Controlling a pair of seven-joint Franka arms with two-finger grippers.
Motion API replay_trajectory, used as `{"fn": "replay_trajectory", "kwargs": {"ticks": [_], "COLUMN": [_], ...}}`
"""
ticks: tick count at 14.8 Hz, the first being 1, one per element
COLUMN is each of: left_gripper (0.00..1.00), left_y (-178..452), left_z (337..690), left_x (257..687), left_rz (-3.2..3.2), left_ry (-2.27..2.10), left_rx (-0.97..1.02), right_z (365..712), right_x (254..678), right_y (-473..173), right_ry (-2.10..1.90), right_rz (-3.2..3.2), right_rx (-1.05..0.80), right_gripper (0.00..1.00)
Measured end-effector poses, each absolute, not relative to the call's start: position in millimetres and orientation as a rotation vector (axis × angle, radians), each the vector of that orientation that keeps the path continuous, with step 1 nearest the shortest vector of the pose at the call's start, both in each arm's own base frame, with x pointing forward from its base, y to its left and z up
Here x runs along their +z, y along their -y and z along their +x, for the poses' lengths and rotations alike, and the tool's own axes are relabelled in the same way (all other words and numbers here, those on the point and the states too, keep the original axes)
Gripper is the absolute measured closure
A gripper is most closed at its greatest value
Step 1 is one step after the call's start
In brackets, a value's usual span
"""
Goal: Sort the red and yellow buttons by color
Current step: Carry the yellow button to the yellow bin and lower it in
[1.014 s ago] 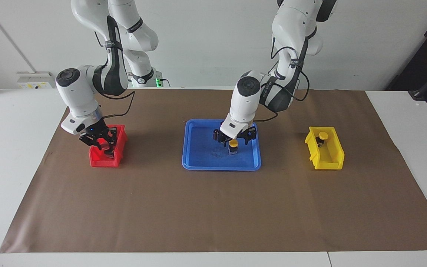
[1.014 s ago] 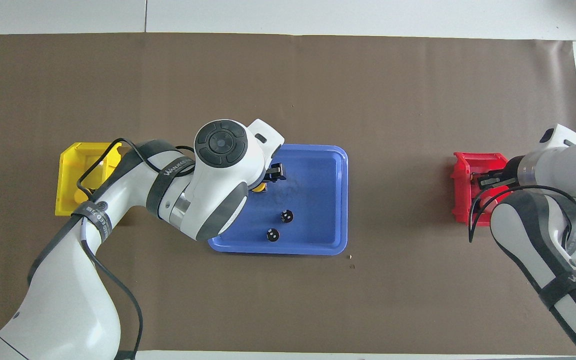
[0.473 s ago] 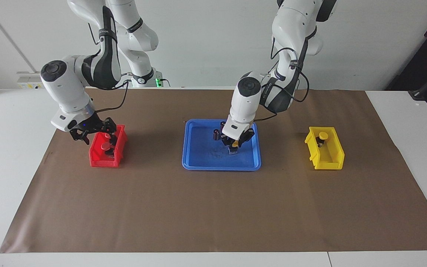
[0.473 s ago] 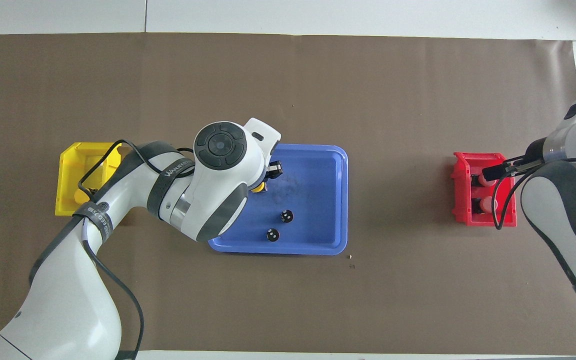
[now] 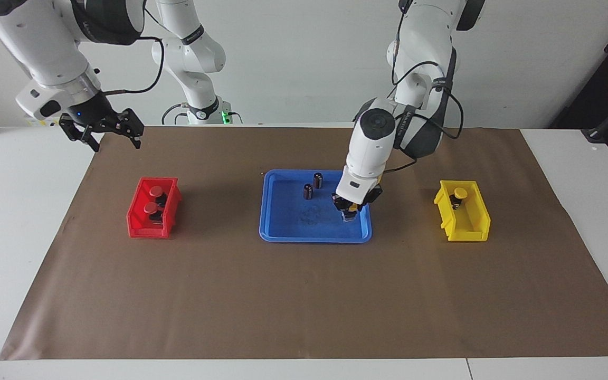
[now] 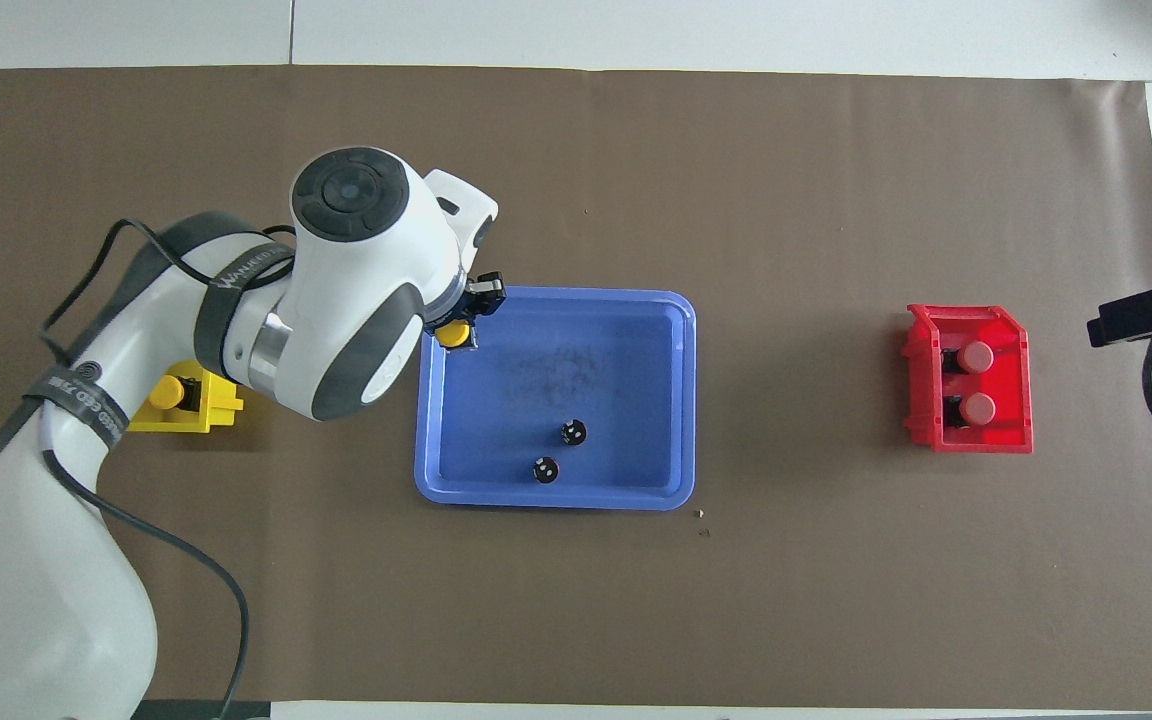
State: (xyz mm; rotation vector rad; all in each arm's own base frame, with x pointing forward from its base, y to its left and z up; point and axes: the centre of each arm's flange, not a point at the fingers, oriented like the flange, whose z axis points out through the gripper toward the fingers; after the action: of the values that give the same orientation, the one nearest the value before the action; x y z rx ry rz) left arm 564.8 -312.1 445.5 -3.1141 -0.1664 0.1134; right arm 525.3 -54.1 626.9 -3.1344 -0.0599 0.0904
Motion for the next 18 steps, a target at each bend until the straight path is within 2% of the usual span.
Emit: {"fn": "replay_trajectory", "kwargs": {"ticks": [3, 9, 13, 18], "left_gripper": [0.59, 0.59, 0.59, 0.59], "left_y": [225.7, 71.3, 32.1, 24.0], "left_z": [596.6, 630.8, 630.7, 611.3], "left_x": [497.8, 487.2, 455.7, 413.7], "left_rz": [-3.114, -3.135, -3.143, -3.142], "left_ry": [0.061, -0.129, -0.161, -0.158], "left_rx": [0.134, 0.169, 0.106, 0.042], "right_z": [524.0, 528.1, 528.3, 528.7], "right_x": [633.6, 630.5, 630.6, 630.7], "right_y": [68.1, 86.0, 84.1, 82.0], "right_ry": [0.016, -0.031, -0.026, -0.020], "right_rz": [-3.136, -3.132, -3.132, -3.133], "right_rx": [0.097, 0.103, 0.104, 0.104], "right_gripper": [0.00, 0.00, 0.00, 0.00]}}
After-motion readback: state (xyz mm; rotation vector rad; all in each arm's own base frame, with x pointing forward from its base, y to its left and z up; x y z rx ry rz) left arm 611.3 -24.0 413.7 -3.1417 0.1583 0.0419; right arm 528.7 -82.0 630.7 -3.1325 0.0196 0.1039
